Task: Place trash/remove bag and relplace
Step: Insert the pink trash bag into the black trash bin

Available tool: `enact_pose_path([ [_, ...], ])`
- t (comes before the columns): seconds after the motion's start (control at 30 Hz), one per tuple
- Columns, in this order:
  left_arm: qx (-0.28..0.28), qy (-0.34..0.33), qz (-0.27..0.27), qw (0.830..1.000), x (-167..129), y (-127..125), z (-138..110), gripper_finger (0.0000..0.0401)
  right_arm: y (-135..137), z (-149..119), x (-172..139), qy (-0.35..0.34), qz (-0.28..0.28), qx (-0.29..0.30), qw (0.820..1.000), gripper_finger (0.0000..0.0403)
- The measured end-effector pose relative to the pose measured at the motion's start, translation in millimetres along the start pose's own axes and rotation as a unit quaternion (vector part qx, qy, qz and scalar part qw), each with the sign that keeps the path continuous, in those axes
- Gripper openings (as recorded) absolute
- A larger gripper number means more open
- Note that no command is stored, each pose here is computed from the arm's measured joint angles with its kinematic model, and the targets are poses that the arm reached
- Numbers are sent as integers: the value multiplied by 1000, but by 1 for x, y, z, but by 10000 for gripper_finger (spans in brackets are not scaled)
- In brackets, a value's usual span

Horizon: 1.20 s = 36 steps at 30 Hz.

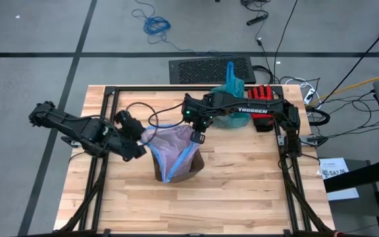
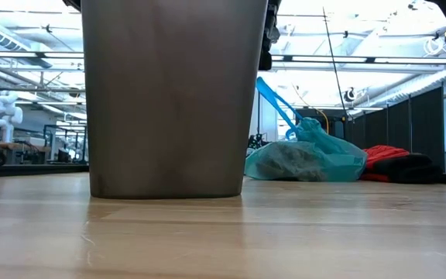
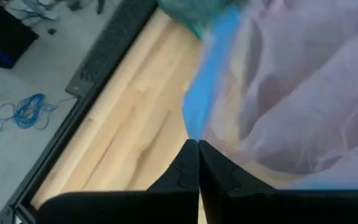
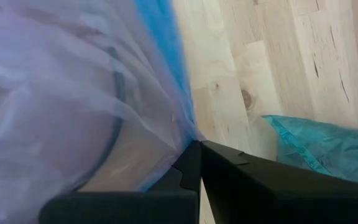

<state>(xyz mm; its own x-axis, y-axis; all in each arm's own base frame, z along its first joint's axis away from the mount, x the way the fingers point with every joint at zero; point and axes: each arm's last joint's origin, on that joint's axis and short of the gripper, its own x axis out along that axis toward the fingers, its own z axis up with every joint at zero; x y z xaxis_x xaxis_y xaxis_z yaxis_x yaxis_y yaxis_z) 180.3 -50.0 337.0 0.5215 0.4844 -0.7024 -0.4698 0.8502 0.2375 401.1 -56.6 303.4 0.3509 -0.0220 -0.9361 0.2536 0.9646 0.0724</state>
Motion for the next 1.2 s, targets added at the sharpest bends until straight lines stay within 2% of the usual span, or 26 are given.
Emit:
enact_pose_path([
  [0.17,-21,-13,7,1000,3,1,-2,1,0,0,0,-2,1,-1,1000,0],
  [0.47,-29,12,6,999,38,-14,-30,1,0,0,0,-2,2,-7,1000,0],
  [0.63,-36,15,-1,999,47,-21,-42,0,0,1,0,-3,2,-7,1000,0],
  [1.0,-49,-23,-42,998,37,-39,-48,0,0,1,0,-6,3,1,1000,0],
  [1.2,-34,-28,-52,998,38,-50,-54,0,0,2,0,-9,2,2,1000,0],
])
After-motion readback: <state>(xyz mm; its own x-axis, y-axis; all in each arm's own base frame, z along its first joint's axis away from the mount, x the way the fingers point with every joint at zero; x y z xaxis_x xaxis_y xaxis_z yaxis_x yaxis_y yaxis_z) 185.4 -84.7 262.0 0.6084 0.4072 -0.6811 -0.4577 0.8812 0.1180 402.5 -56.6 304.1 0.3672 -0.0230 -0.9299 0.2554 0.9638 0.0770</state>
